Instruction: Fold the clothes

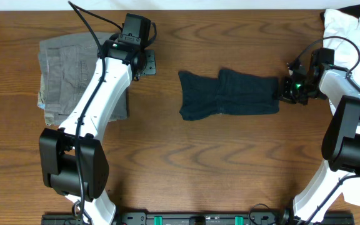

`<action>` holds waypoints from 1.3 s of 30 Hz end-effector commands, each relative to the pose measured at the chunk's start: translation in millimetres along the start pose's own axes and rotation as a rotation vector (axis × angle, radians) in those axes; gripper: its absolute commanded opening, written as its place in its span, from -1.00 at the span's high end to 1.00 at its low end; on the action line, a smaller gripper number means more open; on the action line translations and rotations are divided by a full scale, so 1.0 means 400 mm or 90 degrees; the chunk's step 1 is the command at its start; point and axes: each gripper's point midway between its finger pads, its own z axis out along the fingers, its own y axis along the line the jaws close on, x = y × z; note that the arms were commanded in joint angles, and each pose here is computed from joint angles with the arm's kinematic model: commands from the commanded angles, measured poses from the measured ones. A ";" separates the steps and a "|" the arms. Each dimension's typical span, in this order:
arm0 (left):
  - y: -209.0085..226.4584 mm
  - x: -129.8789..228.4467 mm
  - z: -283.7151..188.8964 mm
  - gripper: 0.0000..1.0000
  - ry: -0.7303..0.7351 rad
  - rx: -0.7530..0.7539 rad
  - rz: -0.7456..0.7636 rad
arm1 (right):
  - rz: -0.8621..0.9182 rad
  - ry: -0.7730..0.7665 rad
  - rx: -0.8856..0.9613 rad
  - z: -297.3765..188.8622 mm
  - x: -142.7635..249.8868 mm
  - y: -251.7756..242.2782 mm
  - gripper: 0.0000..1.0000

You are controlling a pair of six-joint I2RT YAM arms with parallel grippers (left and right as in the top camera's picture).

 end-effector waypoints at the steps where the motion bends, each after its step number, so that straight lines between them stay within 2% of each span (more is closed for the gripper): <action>1: 0.011 0.018 0.019 -0.06 0.016 -0.014 -0.002 | 0.013 -0.013 0.055 -0.016 -0.010 -0.036 0.98; 12: 0.010 0.018 0.019 -0.06 0.016 -0.014 -0.001 | 0.088 -0.067 0.070 -0.183 -0.101 -0.143 0.98; 19: 0.010 0.018 0.019 -0.06 0.016 -0.014 -0.001 | 0.086 -0.081 0.075 -0.290 -0.138 -0.148 0.98; 29: 0.010 0.018 0.019 -0.07 0.016 -0.014 -0.001 | -0.021 -0.058 0.045 -0.355 -0.161 0.023 0.98; 39: 0.010 0.018 0.019 -0.08 0.015 -0.013 -0.002 | -0.181 0.054 0.064 -0.254 -0.064 0.223 0.98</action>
